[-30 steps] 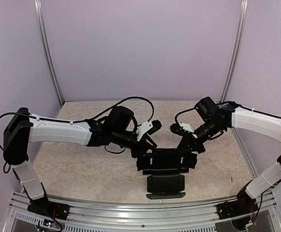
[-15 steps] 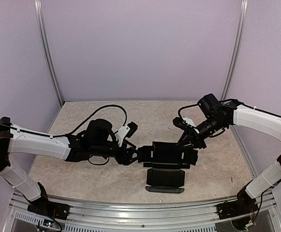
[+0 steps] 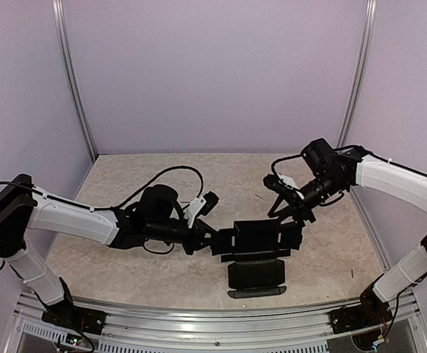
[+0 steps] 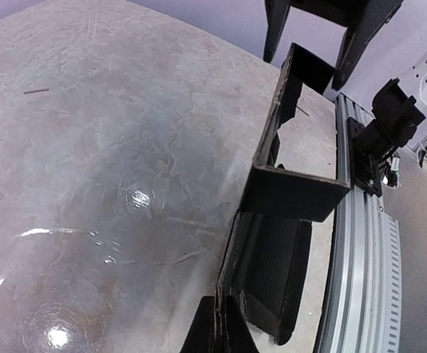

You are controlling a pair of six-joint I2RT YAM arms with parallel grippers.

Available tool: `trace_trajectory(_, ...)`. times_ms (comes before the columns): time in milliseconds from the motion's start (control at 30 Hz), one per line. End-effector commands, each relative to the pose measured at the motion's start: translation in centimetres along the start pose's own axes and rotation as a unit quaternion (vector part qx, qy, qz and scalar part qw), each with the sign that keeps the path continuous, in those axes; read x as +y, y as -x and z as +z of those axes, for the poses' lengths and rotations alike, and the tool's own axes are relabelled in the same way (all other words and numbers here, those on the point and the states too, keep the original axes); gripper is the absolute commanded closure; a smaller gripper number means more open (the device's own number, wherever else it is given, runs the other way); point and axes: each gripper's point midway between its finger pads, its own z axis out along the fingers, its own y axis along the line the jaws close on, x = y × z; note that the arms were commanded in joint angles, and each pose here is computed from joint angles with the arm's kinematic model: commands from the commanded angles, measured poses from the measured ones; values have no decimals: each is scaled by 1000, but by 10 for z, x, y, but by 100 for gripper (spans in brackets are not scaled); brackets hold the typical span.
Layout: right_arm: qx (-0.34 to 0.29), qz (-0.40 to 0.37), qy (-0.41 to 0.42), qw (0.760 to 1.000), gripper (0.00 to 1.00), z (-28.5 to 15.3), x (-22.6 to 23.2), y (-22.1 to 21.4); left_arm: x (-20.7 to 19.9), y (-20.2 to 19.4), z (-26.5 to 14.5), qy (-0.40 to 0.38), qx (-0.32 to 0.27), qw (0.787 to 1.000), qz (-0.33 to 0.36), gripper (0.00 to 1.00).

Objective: Fold the paper box

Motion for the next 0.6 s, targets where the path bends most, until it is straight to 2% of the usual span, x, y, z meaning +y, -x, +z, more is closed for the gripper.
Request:
trace_trajectory(0,7,-24,-10,1000,47,-26,3,26,-9,6,5,1,24,999,49,100)
trace_trajectory(100,20,-28,-21,999,39,-32,-3,41,-12,10,1,22,35,995,88,100)
trace_trajectory(333,97,-19,-7,995,43,-2,-4,35,-9,23,-4,47,48,990,127,100)
trace_trajectory(567,135,-8,11,991,44,11,2,20,-8,33,-8,60,40,987,142,100)
